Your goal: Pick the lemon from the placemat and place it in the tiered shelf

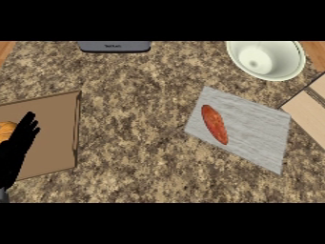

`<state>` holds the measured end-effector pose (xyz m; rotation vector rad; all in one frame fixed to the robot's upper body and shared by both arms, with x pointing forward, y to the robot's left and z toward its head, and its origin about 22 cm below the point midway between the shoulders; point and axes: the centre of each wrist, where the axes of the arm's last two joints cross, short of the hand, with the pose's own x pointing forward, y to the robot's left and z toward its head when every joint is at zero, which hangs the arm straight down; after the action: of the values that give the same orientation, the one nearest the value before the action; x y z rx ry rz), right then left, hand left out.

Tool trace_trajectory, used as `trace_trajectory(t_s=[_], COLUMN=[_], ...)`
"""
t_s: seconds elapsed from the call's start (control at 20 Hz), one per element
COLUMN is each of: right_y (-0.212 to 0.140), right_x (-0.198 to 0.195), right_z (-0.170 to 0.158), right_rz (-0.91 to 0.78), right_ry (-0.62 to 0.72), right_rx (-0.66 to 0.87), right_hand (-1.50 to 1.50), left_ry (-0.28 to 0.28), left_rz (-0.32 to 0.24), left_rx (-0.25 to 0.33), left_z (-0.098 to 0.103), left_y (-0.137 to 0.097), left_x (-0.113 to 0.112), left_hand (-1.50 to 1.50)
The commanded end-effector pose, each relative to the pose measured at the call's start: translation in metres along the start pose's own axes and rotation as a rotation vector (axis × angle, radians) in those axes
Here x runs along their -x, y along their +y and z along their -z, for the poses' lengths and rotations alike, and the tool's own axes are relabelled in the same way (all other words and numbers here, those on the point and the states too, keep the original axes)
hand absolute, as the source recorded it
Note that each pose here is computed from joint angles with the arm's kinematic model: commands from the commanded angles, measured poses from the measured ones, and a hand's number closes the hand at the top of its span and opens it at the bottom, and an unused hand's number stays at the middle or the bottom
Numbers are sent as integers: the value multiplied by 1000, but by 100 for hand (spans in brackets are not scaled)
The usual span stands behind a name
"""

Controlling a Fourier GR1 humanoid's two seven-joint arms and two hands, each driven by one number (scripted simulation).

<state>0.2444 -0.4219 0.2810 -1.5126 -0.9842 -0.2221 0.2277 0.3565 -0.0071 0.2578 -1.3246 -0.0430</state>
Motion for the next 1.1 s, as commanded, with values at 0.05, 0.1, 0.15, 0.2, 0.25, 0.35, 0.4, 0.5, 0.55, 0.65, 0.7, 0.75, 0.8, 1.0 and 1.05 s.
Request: trace_trajectory(t_s=[0.05,0.1,0.15,0.2,0.25,0.35,0.4,0.5,0.55,0.65,0.7,0.75,0.8,1.0,1.05], right_y=[-21,-17,-30,-44,-35,-61,-73,-99,-110,-141,-151,-165,-178,-197,-201], right_x=[1,1,10,3,23,22,15,27,25,22,34,38,38,69,76], right_z=[8,1,-13,-6,-12,-20,-24,-37,-41,-52,-61,-55,-64,-68,-64], right_rz=[182,213,231,272,313,348,397,397,441,441,436,400,415,388,360], right_ry=[42,46,22,22,33,15,8,-16,-20,-12,6,32,50,79,81], right_rx=[-33,-40,-22,-29,-27,17,39,59,49,98,114,128,170,164,146], right_hand=[-150,-150,-150,-150,-150,-150,-150,-150,-150,-150,-150,-150,-150,-150,-150], left_ry=[2,1,-2,-1,-15,9,-11,17,6,-3,-4,15,16,26,41], left_rz=[0,-5,-2,-12,7,-14,-8,-23,0,0,-3,-1,10,-2,-15], left_rx=[7,6,-7,-6,2,-3,-13,-9,-17,-21,-23,-33,-21,-90,-83], left_z=[6,12,8,10,-10,-8,6,-10,-9,-3,-2,-13,-18,-13,-19], left_y=[0,-6,-15,7,-4,7,-7,12,-9,-5,4,2,9,17,9], left_x=[7,-7,-18,-16,-9,8,-17,3,-4,-5,1,-3,1,-5,4], left_hand=[0,0,0,0,0,0,0,0,0,0,0,0,0,0,0])
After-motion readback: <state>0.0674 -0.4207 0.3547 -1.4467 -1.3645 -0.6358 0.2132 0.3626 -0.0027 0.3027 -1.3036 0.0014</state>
